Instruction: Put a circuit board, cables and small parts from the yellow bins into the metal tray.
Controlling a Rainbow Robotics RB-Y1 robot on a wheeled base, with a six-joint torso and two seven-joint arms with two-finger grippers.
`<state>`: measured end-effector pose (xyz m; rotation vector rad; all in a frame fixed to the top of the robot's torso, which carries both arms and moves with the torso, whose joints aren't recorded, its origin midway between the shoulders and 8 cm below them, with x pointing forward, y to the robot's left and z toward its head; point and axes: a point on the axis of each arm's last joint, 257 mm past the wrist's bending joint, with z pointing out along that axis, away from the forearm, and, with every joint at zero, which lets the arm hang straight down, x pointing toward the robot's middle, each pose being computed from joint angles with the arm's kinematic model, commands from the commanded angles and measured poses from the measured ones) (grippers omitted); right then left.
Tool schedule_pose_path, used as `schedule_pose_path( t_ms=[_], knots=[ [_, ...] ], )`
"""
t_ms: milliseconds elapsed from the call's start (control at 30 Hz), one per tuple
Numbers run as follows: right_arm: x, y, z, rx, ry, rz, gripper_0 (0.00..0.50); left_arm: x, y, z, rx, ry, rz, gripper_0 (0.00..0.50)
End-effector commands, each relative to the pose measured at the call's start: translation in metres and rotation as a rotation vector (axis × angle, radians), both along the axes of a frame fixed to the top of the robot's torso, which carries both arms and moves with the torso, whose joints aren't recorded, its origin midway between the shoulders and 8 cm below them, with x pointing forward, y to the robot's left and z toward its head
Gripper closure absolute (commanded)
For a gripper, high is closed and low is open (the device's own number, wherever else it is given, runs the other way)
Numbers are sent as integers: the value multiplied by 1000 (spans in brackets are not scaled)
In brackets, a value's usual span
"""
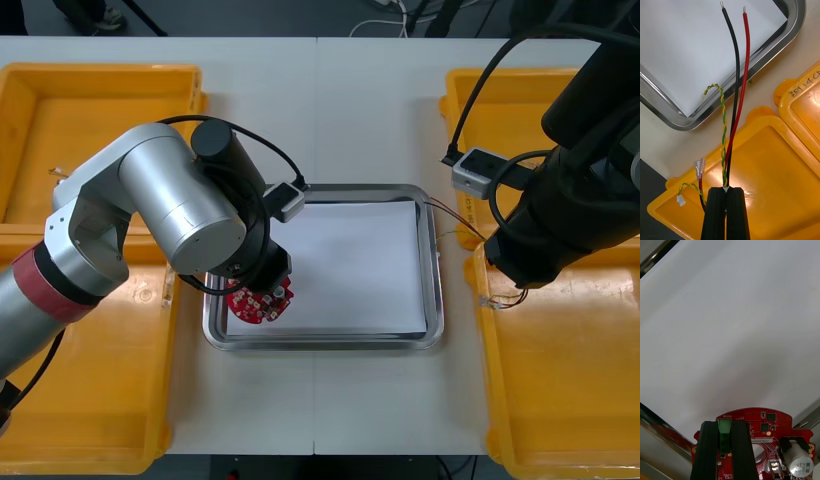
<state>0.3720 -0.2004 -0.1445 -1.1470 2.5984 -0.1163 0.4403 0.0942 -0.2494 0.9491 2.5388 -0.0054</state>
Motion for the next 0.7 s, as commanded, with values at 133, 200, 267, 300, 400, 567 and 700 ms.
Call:
schedule_pose_path(
  t_ms=[133, 200, 267, 300, 400, 567, 700],
  knots=[
    [4, 3, 10, -24, -22, 40, 500, 8, -12, 10, -9, -39, 2, 500],
    [4, 3, 10, -26, -21, 40, 500, 7, -10, 7, -3, -36, 1, 500],
    [5, 2, 10, -27, -23, 38, 500, 7, -8, 4, 3, -36, -1, 500],
    [5, 3, 10, -26, -24, 38, 500, 6, -7, 3, 8, -35, -4, 500],
    [4, 4, 10, -24, -23, 40, 500, 7, -4, 0, 14, -36, -4, 500],
    [5, 4, 10, -25, -24, 40, 500, 6, -1, -4, 13, -22, 1, 500],
    [5, 4, 10, -26, -25, 41, 500, 8, 4, -7, 10, -19, 7, 500]
  ],
)
